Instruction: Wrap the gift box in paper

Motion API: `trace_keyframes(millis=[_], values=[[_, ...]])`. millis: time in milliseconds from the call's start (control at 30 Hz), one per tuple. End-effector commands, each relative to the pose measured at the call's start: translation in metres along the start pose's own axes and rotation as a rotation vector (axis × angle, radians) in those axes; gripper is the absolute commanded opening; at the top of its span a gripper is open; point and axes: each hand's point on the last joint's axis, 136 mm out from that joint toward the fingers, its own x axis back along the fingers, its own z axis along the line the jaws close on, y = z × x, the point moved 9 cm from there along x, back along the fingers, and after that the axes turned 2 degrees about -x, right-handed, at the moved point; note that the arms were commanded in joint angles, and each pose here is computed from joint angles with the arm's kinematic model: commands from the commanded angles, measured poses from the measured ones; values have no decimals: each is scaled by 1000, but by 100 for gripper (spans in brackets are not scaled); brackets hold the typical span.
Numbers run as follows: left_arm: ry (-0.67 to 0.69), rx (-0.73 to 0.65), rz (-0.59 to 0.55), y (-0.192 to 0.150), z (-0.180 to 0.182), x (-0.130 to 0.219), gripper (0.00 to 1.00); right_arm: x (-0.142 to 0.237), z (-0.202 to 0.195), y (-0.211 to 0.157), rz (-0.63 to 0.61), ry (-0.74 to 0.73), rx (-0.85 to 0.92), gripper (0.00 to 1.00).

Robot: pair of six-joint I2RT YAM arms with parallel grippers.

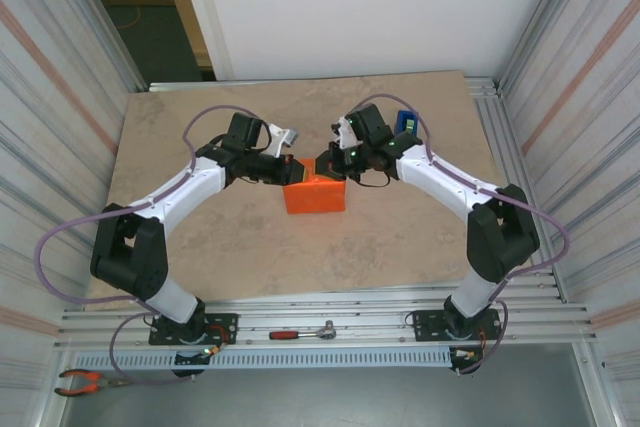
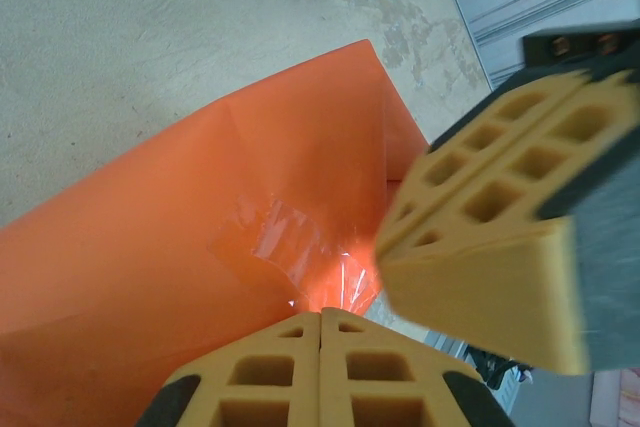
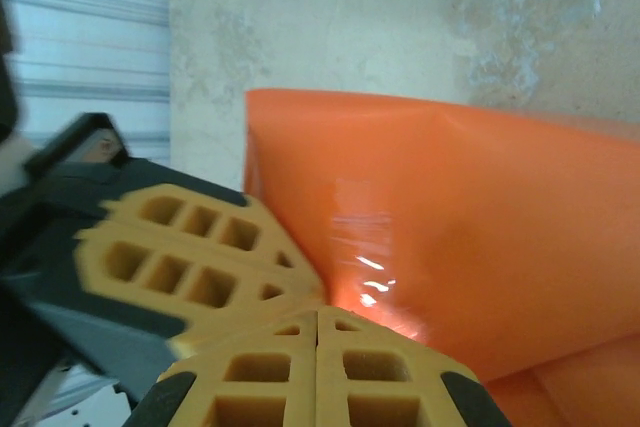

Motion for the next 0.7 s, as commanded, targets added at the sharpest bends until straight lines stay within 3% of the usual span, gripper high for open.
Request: trace_keyframes(millis=[0, 667], values=[[55, 51, 85, -22, 13, -8, 0, -11, -7, -8, 54, 2, -32, 0], [56, 49, 84, -22, 13, -7, 0, -4, -6, -35, 57, -24, 0, 0]])
